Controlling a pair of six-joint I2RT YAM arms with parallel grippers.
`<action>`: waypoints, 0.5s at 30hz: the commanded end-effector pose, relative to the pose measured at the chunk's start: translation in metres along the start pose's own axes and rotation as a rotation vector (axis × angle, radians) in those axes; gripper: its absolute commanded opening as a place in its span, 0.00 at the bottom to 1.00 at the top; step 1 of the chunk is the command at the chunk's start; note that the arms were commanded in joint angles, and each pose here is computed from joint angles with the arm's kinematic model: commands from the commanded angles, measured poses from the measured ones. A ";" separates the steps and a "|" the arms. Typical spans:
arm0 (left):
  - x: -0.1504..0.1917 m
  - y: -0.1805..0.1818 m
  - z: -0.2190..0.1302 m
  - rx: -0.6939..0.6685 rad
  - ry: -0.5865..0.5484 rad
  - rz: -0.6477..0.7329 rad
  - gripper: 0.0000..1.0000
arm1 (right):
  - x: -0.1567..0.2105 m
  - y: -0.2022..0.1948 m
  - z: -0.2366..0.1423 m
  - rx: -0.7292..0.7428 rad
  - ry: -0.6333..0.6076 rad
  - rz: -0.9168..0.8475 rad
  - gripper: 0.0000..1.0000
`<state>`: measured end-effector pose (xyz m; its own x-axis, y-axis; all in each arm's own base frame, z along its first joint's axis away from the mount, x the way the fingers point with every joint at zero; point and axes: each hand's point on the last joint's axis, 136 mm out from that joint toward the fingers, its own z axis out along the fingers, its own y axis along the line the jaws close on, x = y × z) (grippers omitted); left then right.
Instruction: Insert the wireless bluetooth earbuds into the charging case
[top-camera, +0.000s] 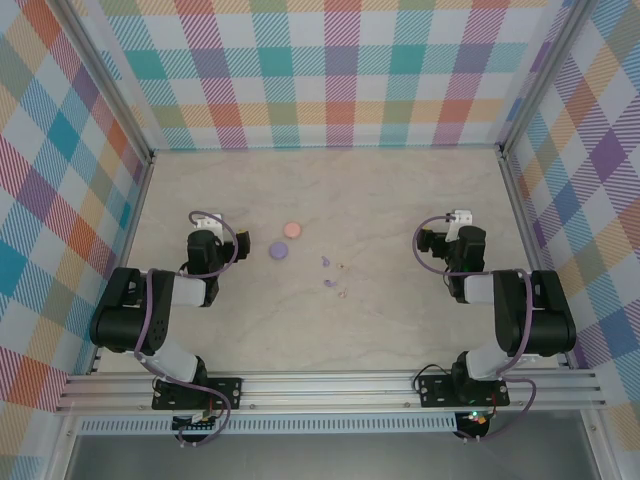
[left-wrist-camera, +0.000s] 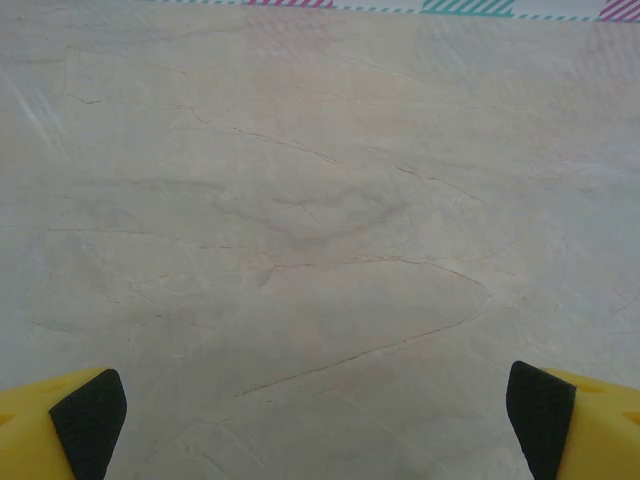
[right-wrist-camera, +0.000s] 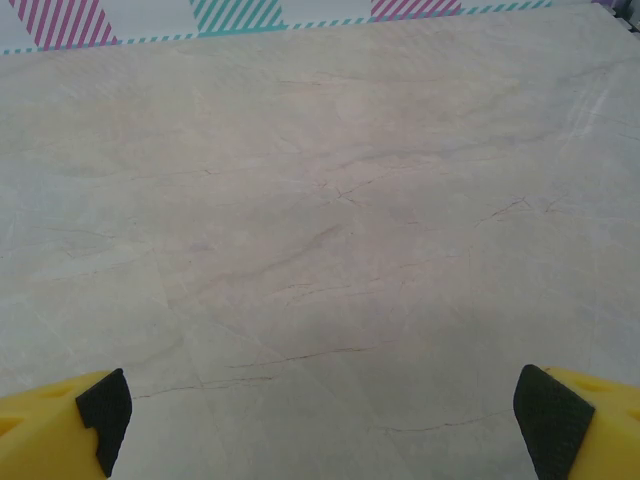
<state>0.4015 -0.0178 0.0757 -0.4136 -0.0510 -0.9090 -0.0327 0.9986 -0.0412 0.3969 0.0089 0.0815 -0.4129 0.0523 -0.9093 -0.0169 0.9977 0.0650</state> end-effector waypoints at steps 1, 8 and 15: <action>-0.002 0.003 -0.004 0.002 -0.003 -0.009 1.00 | -0.009 0.002 -0.004 -0.004 -0.032 0.011 1.00; -0.002 0.003 -0.003 0.002 -0.003 -0.010 1.00 | -0.009 0.003 -0.004 -0.006 -0.032 0.010 1.00; -0.002 0.003 -0.004 0.002 -0.003 -0.008 1.00 | -0.009 0.002 -0.004 -0.005 -0.032 0.010 1.00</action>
<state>0.4015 -0.0178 0.0757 -0.4136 -0.0510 -0.9090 -0.0327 0.9986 -0.0412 0.3969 0.0089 0.0815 -0.4129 0.0523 -0.9093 -0.0169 0.9977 0.0650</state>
